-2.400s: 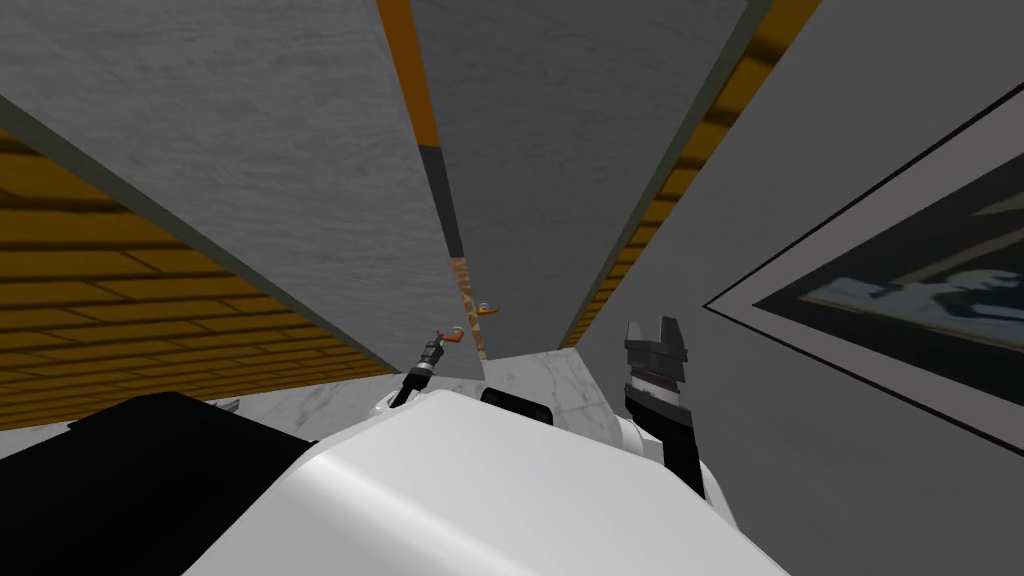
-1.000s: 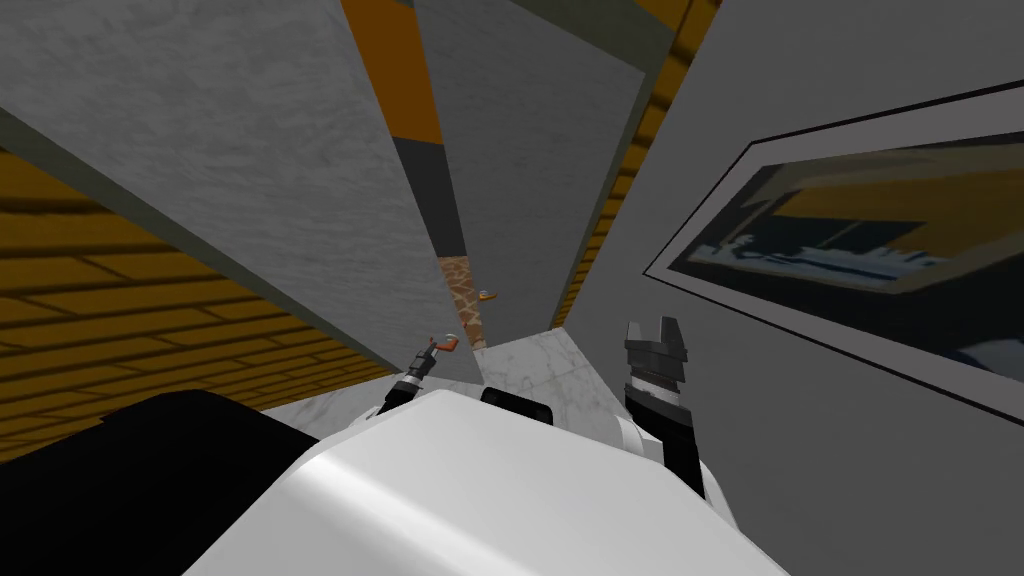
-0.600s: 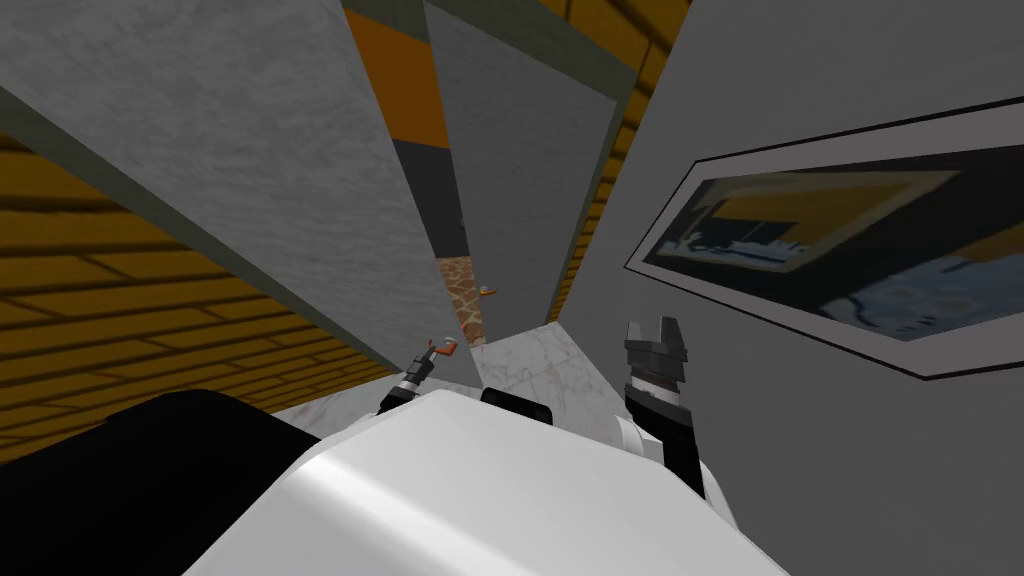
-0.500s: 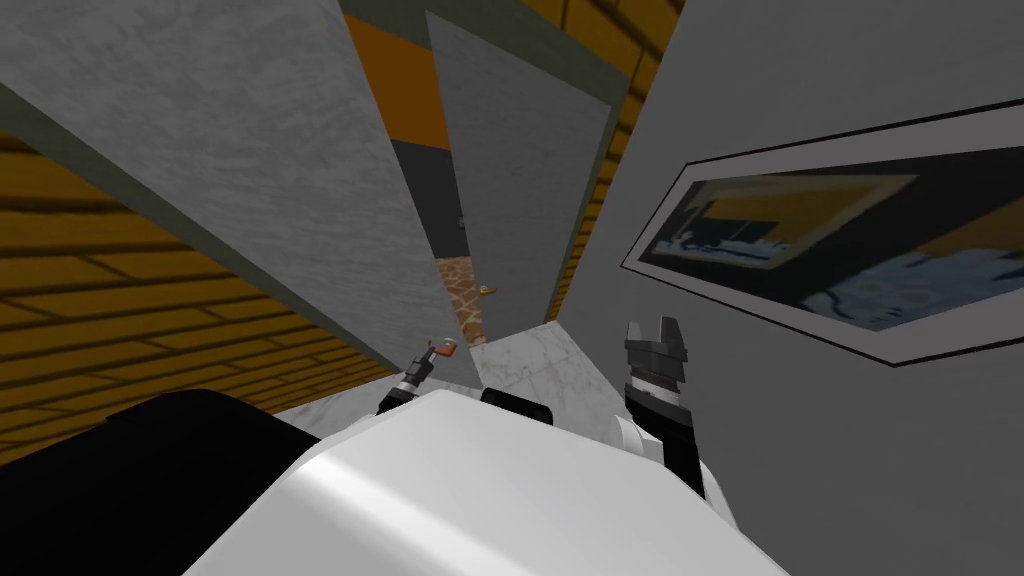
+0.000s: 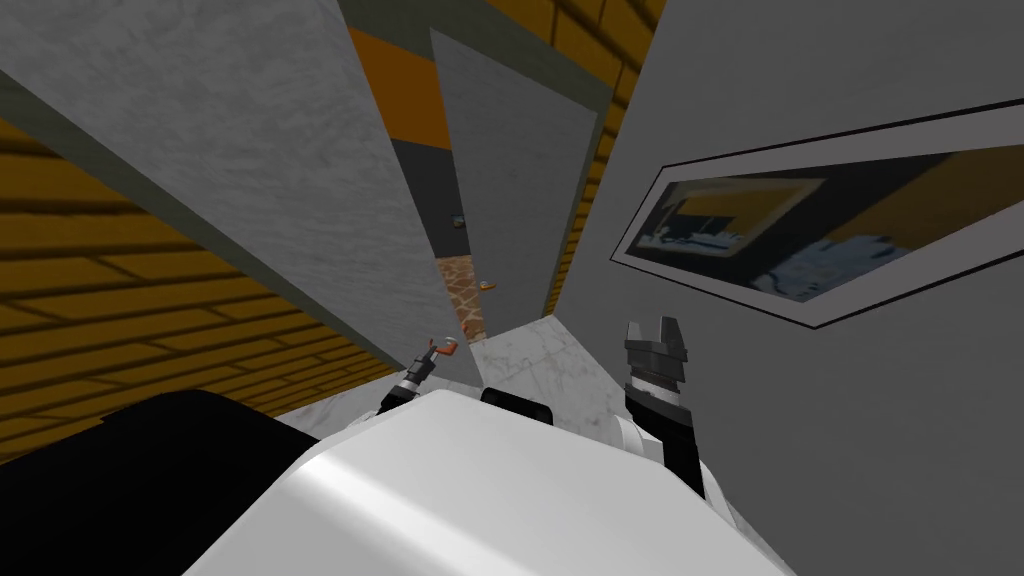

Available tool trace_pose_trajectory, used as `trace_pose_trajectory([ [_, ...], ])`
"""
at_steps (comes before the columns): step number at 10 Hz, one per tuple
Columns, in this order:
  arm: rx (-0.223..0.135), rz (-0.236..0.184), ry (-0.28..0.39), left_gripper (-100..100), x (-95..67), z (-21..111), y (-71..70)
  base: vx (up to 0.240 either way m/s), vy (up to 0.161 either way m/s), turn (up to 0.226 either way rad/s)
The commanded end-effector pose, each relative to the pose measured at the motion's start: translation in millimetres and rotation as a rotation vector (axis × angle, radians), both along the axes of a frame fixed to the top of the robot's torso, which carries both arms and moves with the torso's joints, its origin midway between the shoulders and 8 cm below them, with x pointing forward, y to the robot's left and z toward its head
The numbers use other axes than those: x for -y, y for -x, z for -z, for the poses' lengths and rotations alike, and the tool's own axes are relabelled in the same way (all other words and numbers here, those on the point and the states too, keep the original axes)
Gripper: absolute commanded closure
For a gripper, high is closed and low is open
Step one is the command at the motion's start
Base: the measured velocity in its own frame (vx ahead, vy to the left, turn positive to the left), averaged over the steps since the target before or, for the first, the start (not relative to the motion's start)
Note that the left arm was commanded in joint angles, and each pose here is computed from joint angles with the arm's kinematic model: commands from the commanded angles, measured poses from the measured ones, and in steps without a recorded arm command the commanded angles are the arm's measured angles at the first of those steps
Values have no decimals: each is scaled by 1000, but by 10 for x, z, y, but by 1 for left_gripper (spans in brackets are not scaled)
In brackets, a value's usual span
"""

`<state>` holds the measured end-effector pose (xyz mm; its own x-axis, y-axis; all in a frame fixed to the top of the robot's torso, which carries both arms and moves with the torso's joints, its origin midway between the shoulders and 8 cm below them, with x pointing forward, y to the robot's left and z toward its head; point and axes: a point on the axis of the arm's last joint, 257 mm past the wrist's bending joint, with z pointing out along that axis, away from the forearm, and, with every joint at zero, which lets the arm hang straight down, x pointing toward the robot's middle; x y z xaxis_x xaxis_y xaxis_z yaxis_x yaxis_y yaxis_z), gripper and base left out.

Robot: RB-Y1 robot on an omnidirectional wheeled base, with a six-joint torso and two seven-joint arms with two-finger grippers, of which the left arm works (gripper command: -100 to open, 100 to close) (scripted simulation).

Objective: Pull the door open

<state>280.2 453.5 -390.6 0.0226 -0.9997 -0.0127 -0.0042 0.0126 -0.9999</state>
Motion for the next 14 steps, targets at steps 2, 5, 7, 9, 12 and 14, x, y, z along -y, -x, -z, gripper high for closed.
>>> trace_pose_trajectory([
  [2, -2, 34, 10, 100, 174, 49, -196, -209, -3, -33],
  [5, -2, 54, 12, 100, 254, 56, -360, -175, 25, -23],
  [7, 0, 80, 14, 100, 365, 56, -574, -209, 52, -47],
  [9, 1, 106, 14, 100, 476, 47, -779, -217, 80, -36],
  [12, 2, 132, 14, 100, 592, 28, -982, -199, 62, -23],
  [14, 3, 151, 13, 100, 675, 9, -1123, -159, 125, -39],
])
